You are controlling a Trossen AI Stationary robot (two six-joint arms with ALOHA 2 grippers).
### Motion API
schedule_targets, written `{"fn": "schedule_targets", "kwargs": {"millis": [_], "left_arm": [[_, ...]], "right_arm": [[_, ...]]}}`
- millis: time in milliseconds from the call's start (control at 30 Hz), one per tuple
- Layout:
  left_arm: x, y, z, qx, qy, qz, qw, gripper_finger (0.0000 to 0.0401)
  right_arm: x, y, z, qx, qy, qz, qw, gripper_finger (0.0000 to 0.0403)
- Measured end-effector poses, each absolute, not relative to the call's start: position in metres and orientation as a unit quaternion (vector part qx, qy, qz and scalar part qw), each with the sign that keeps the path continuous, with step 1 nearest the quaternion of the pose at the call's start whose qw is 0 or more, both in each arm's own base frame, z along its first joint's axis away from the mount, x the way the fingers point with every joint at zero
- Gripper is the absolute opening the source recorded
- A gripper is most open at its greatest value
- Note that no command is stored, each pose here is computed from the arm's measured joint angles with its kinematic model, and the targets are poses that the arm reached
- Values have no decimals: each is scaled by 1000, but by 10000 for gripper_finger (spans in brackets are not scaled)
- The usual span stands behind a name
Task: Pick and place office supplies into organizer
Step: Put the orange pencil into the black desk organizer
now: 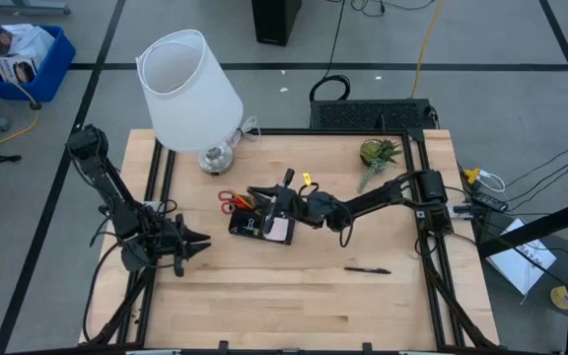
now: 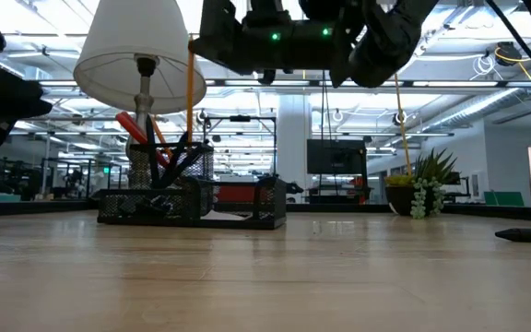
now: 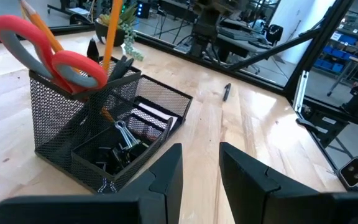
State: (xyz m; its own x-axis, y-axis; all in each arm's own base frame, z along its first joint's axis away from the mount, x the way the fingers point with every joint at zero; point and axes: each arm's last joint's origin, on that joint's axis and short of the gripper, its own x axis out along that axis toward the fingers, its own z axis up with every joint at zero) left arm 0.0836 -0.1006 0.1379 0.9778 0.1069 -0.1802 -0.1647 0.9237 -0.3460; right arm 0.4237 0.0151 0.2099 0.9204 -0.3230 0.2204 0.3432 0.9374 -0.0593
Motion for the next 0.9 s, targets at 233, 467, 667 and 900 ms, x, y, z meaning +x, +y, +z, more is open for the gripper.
{"fn": "schedule_targets", "kwargs": {"millis": [233,467,667,900], "left_arm": [[83,-100,137,-186,80,70,977,108],[83,-101,138,-189,79,70,976,108],[84,-101,138,-190,79,70,976,108],[84,-101,138,-188,79,70,976,108]], "right_arm": [[426,17,202,-69,-57,-166,982,15],[427,15,189,-73,7,-164,984,15],[427,11,182,-60,42,-159,985,15],[427,5,178,-20,53,-113,992,34]]}}
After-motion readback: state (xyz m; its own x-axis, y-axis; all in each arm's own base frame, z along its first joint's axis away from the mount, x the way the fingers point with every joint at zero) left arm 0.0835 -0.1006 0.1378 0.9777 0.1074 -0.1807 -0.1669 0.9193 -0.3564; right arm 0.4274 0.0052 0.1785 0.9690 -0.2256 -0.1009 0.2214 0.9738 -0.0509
